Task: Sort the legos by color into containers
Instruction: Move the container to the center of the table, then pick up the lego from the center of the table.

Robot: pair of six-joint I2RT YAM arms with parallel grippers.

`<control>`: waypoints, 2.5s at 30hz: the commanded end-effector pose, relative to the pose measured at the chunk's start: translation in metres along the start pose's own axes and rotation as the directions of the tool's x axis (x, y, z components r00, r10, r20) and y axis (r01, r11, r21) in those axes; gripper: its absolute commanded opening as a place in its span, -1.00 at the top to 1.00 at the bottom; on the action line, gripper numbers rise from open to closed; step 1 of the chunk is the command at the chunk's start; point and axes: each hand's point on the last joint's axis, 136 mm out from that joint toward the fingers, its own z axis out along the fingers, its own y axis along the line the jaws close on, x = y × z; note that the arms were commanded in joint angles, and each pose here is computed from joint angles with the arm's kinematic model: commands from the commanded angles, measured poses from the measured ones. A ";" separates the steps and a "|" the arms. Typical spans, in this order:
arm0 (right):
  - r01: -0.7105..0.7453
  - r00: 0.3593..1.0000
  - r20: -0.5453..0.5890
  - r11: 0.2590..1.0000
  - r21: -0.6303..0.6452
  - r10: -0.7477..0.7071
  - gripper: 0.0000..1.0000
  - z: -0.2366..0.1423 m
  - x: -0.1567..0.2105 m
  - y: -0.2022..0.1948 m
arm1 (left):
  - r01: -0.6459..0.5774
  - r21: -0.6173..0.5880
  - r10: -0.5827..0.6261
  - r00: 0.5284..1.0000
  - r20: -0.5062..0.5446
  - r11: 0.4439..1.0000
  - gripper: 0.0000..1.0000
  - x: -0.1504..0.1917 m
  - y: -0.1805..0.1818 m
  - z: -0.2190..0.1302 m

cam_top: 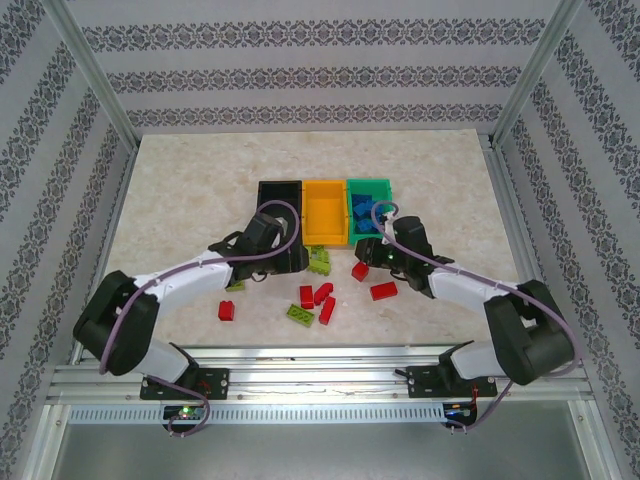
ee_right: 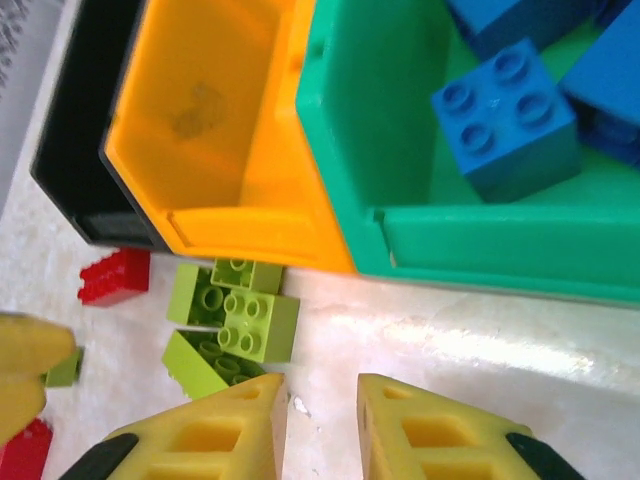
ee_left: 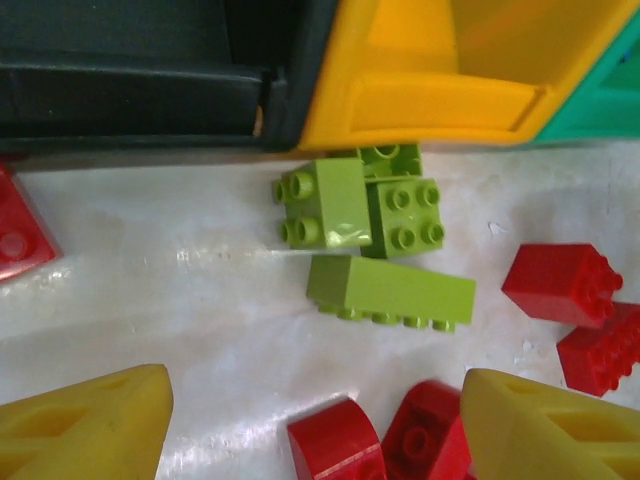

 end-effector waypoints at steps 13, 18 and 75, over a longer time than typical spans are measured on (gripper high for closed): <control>0.010 0.992 -0.125 1.000 0.028 -0.006 0.50 0.059 -0.020 -0.010 | 0.075 0.124 -0.071 0.997 -0.037 0.989 -0.49 -0.059 -0.005 0.049; 0.010 0.992 -0.130 1.000 0.013 -0.008 0.49 0.062 -0.031 -0.007 | 0.066 0.120 -0.062 0.997 -0.042 0.991 -0.49 -0.071 -0.006 0.047; 0.381 0.905 -0.274 0.907 0.180 -0.325 0.27 0.020 0.003 0.046 | -0.016 0.110 0.024 0.997 -0.069 0.994 -0.58 -0.112 0.037 -0.069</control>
